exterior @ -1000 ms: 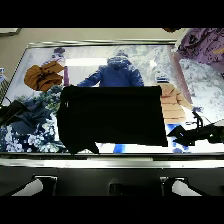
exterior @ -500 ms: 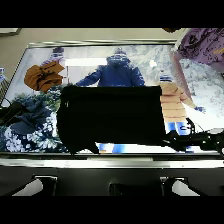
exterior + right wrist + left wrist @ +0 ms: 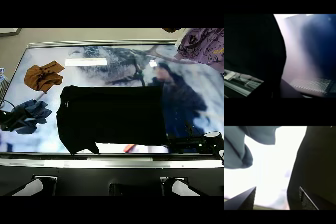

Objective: Fold the clothes and pants, and hang the long-sleeved shirts on hangers.

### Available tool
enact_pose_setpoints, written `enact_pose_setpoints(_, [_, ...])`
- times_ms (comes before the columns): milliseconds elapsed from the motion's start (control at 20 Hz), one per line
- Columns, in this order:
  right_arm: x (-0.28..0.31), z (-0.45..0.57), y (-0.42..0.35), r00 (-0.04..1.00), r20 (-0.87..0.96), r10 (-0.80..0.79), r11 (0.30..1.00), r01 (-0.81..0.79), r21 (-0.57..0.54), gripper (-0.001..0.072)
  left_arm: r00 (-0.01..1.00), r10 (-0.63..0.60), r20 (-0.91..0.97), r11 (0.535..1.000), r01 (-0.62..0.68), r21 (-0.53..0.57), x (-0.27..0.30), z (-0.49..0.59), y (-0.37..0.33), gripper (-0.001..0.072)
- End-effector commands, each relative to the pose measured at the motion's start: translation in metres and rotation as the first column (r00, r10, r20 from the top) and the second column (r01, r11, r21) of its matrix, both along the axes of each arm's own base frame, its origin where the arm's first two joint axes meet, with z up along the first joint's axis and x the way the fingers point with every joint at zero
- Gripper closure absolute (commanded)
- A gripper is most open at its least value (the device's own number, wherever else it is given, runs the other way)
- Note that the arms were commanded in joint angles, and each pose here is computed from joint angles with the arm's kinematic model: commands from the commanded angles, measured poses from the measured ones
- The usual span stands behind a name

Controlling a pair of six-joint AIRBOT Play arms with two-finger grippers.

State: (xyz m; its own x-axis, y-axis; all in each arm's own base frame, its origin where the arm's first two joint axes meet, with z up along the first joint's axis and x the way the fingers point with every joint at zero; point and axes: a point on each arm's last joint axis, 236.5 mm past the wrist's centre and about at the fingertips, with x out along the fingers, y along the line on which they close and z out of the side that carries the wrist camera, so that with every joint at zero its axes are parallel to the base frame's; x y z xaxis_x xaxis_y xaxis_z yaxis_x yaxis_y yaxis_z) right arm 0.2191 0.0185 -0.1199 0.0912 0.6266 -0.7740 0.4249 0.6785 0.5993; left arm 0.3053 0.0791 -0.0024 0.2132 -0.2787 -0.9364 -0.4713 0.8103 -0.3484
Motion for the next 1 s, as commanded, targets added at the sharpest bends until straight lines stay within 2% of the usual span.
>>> enact_pose_setpoints(0, [0.002,0.0,0.0,1.0,0.003,-0.007,1.0,0.007,-0.001,0.0682,0.999,-0.035,0.02,0.987,0.038,-0.158,-0.017,-0.037,-0.032,0.0096])
enact_pose_setpoints(150, [0.0,0.0,0.0,1.0,0.003,0.0,1.0,0.0,0.001,0.0682,0.993,-0.022,0.113,0.941,0.058,-0.333,-0.016,-0.054,-0.066,0.0096])
enact_pose_setpoints(300, [0.001,0.0,0.0,1.0,0.008,0.005,1.0,-0.005,-0.001,0.0682,0.994,-0.031,0.107,0.917,0.071,-0.394,-0.019,-0.068,-0.086,0.0096])
enact_pose_setpoints(500, [0.002,0.0,-0.001,1.0,0.011,0.001,1.0,-0.001,-0.005,0.0682,0.991,-0.107,0.08,0.902,0.131,-0.411,-0.025,-0.077,-0.109,0.0096])
enact_pose_setpoints(950, [0.002,0.0,-0.001,1.0,0.01,0.001,1.0,-0.001,-0.004,0.0682,0.987,-0.159,-0.004,0.908,0.144,-0.394,-0.047,-0.087,-0.108,0.0096])
